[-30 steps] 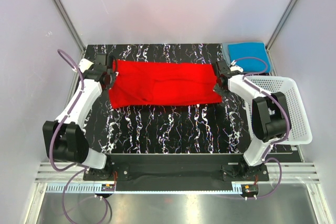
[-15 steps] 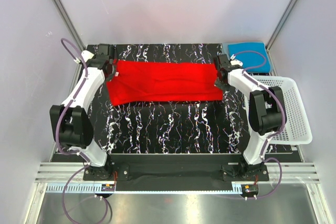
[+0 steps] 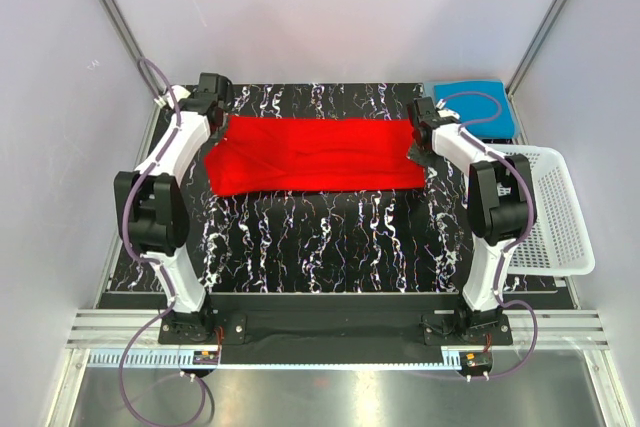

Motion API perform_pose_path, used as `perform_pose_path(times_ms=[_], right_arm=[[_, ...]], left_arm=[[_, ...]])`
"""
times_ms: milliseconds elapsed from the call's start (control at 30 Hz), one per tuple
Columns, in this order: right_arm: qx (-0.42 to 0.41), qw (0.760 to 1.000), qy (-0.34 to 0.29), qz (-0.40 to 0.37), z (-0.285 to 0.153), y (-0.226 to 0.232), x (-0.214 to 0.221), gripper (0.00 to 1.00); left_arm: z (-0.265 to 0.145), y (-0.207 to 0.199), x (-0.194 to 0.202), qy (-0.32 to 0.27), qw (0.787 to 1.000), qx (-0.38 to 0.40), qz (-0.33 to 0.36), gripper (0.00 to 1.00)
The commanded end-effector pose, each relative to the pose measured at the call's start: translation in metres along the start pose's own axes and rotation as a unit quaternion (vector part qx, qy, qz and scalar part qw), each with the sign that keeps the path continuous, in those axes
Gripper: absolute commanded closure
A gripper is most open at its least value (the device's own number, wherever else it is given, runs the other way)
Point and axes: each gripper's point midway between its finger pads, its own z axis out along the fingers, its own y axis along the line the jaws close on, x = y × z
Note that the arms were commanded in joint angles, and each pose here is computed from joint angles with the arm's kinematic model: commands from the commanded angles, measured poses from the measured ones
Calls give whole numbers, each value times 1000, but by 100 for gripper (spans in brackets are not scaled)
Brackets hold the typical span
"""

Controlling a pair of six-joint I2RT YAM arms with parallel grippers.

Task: Fold and stack the t-shirts
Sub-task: Fold the tshirt

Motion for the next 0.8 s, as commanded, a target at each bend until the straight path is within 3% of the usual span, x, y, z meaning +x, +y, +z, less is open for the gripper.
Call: perform_pose_path(times_ms=[0, 500, 767], right_arm=[[-13, 1000, -20, 6, -8, 7, -23, 100], [-2, 1000, -15, 14, 2, 7, -38, 100], [-11, 1000, -7, 13, 13, 16, -40, 100]], left_arm=[[-4, -15, -25, -40, 999, 15, -7, 100], [8, -35, -38, -58, 998, 25, -2, 100], [28, -35, -24, -42, 999, 12, 11, 100]])
